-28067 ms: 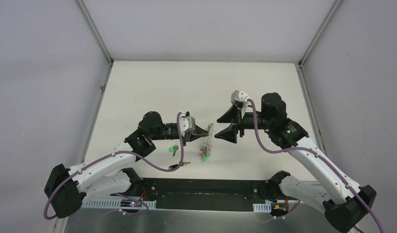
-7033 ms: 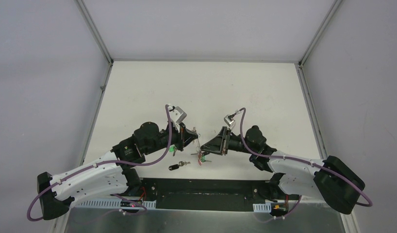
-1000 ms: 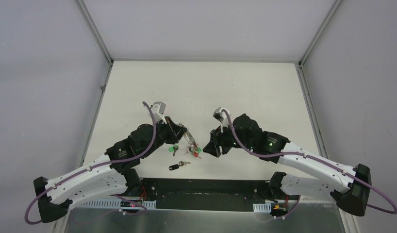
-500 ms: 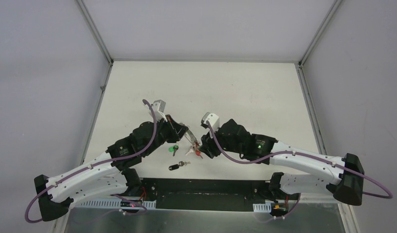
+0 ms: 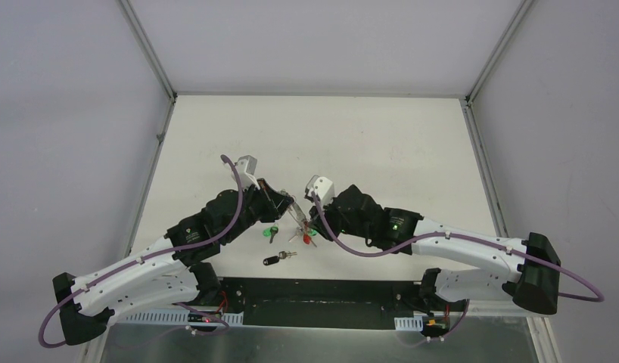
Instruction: Put the keys on the keyring
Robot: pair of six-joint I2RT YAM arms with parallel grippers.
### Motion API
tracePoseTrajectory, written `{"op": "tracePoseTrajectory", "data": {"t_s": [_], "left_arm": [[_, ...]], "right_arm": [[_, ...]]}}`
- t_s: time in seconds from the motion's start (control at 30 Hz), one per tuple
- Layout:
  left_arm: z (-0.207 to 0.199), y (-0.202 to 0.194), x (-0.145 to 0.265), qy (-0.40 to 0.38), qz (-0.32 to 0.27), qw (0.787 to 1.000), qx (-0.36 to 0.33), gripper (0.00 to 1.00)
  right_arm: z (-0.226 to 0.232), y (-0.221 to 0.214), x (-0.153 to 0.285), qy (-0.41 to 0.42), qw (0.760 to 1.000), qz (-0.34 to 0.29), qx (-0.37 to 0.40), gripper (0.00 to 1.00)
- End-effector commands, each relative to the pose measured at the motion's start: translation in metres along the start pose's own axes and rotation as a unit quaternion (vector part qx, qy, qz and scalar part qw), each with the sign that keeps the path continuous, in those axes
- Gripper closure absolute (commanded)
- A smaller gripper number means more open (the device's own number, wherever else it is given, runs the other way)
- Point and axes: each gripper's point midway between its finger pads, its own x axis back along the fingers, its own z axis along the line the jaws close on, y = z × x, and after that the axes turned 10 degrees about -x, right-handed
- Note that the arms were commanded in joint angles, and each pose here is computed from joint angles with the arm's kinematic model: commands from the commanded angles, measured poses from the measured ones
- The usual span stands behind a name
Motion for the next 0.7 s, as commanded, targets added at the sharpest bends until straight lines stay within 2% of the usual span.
{"op": "tracePoseTrajectory", "data": {"t_s": [0.0, 0.23, 0.3, 0.4, 0.67], "left_arm": [[-0.017, 0.021, 0.006, -0.024, -0.027, 0.999, 0.023, 1.00], [-0.016, 0.019, 0.006, -0.022, -0.026, 0.999, 0.024, 1.00], [-0.016, 0.019, 0.006, -0.022, -0.025, 0.999, 0.024, 1.00], [-0.016, 0.020, 0.006, -0.023, -0.026, 0.999, 0.024, 1.00], [-0.015, 0.020, 0.007, -0.021, -0.026, 0.999, 0.022, 1.00]], "right_arm": [[0.008, 0.036, 0.003, 0.010, 0.998, -0.054, 0.019, 0.81], [0.012, 0.036, -0.003, 0.018, 0.998, -0.046, 0.030, 0.82], [0.013, 0.035, -0.004, 0.020, 0.998, -0.044, 0.030, 0.87], [0.013, 0.036, -0.003, 0.020, 0.998, -0.045, 0.030, 1.00], [0.011, 0.040, 0.009, 0.019, 0.997, -0.049, 0.050, 1.00]]}}
